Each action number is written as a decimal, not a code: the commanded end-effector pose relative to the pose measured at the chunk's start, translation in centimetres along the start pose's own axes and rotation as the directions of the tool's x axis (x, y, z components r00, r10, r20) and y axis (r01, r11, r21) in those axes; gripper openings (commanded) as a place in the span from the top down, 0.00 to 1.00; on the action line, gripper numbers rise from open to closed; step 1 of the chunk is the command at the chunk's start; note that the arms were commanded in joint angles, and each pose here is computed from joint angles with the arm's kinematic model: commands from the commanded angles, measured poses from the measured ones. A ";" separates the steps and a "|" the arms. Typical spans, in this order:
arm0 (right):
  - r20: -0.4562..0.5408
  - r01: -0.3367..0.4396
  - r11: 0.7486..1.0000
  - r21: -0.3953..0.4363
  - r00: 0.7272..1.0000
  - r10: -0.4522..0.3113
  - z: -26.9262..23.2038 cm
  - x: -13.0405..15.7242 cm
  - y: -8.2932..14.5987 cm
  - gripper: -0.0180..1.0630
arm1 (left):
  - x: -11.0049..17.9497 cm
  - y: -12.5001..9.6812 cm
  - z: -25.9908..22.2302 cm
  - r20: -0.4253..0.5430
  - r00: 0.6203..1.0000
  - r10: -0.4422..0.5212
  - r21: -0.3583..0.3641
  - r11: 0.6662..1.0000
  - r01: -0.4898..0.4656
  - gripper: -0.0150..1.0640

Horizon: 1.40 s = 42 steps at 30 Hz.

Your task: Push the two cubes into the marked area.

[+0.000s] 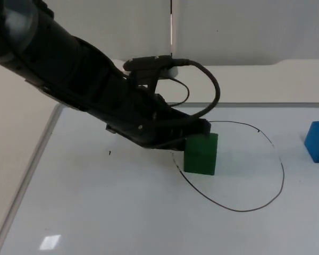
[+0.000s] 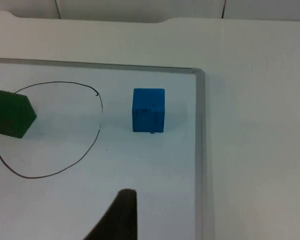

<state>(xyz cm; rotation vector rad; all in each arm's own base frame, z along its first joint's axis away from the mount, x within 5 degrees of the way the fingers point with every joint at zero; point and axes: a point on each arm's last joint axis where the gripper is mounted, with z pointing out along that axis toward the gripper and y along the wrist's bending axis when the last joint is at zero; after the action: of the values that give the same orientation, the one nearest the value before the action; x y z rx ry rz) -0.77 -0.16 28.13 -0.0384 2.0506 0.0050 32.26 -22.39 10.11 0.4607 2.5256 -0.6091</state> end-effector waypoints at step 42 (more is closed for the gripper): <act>0.005 0.012 1.000 0.010 1.000 -0.012 0.1 0.1 0.0 0.01 | -8.0 4.9 -17.8 0.361 0.918 0.163 -0.221 0.972 -0.086 0.99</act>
<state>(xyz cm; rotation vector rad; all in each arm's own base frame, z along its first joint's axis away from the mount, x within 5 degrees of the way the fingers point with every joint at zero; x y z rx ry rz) -0.77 -0.16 28.13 -0.0384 2.0506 0.0050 34.29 -11.09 25.93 0.3742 2.1520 -0.3542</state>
